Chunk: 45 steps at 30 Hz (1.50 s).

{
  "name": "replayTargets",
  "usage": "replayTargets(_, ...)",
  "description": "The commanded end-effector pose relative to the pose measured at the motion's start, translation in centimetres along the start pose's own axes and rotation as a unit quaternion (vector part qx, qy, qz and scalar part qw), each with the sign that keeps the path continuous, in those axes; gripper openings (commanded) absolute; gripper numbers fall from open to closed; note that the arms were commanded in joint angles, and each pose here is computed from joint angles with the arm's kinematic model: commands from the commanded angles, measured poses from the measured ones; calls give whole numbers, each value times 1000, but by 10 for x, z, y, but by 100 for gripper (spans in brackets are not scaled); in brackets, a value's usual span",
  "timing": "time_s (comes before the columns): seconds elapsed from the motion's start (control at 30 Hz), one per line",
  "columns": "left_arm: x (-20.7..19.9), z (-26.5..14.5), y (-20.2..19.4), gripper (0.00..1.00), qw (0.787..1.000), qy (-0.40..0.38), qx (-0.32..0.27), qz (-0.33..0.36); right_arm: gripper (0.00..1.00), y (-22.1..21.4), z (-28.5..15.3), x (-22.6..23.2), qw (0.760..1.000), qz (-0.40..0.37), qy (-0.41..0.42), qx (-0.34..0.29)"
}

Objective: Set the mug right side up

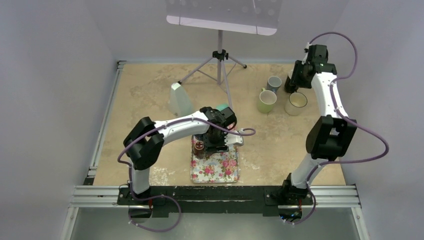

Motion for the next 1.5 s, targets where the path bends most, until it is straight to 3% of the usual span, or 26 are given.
replayTargets(0.0, 12, 12, 8, 59, 999, 44, -1, 19, 46, 2, -30, 0, 999, -11, 15, -32)
replayTargets(0.13, 15, 19, 8, 54, 998, 53, 11, 19, 46, -4, -46, 1, 999, -15, 30, -43)
replayTargets(0.2, 17, 23, 6, 46, 998, 53, 22, 18, 46, -6, -52, 2, 998, -17, 35, -48)
replayTargets(0.4, 10, 18, 3, 0, 999, 29, 27, 15, 46, -10, -74, 0, 997, -19, 39, -65)
replayTargets(0.6, 0, -23, 20, 0, 999, -11, -41, -24, 46, -14, -106, 4, 994, -17, 68, -84)
replayTargets(0.73, 5, -75, 36, 0, 988, -26, -134, -73, 50, -29, -131, 15, 983, -26, 149, -101)
replayTargets(0.87, 29, -132, 45, 0, 955, -46, -253, -148, 58, -58, -154, 42, 930, -39, 342, -127)
replayTargets(1.0, 51, -170, 48, 0, 918, -67, -334, -203, 60, -90, -168, 60, 885, -17, 444, -141)
replayTargets(1.2, 63, -218, 58, 0, 857, -105, -432, -260, 62, -146, -191, 110, 785, -34, 602, -140)
replayTargets(1.3, 63, -230, 63, 0, 841, -117, -461, -259, 62, -160, -201, 123, 744, -14, 653, -144)
replayTargets(1.47, 59, -242, 68, 0, 824, -138, -488, -253, 61, -167, -207, 134, 721, 21, 673, -164)
Point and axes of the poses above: each gripper's point midway between its finger pads, its own z axis out along the fingers, its own x axis along the line the jaws close on, y = z × x, the point moved 9 cm from there along -z, back along the fingers
